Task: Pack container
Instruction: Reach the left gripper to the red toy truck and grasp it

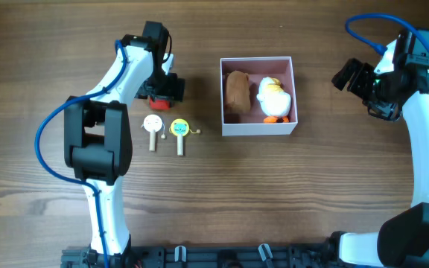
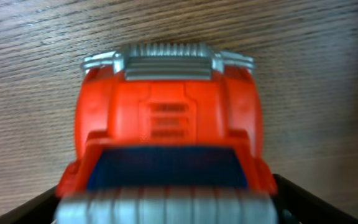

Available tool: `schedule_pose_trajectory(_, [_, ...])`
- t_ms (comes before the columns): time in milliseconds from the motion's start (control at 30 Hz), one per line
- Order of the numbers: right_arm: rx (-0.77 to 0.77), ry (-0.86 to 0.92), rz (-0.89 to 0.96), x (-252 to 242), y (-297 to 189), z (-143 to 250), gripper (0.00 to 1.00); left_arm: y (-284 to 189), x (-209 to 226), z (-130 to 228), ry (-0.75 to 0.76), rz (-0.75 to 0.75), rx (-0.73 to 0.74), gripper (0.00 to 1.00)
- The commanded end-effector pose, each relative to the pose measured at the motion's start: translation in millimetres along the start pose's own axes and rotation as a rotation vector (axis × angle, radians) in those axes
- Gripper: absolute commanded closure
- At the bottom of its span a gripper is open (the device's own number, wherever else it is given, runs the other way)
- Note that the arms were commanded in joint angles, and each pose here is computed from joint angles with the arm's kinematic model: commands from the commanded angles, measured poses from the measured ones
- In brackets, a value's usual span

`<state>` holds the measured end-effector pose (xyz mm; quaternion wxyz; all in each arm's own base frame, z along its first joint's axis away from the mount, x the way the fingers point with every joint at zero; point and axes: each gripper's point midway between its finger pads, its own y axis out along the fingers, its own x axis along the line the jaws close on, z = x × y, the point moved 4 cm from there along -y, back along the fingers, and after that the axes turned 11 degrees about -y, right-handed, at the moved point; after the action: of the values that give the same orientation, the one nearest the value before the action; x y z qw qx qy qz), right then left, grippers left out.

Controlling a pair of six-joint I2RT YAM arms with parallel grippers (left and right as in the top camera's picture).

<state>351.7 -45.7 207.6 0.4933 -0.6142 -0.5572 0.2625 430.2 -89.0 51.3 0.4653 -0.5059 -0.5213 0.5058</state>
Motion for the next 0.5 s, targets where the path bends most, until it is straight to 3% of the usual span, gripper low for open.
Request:
schedule_pose_trajectory(0, [0.015, 0.016, -0.014, 1, 4, 2, 0.0, 12, 2, -1, 0.01, -0.019, 0.019, 0.28])
schedule_pose_trajectory(200, [0.015, 0.016, -0.014, 1, 4, 2, 0.0, 12, 3, 1, 0.01, -0.021, 0.027, 0.52])
schedule_pose_trajectory(333, [0.015, 0.016, -0.014, 1, 4, 2, 0.0, -1, 5, 4, 0.011, -0.035, 0.033, 0.55])
schedule_pose_trajectory(467, [0.015, 0.016, -0.014, 1, 4, 2, 0.0, -44, 3, 3, 0.015, -0.032, -0.002, 0.54])
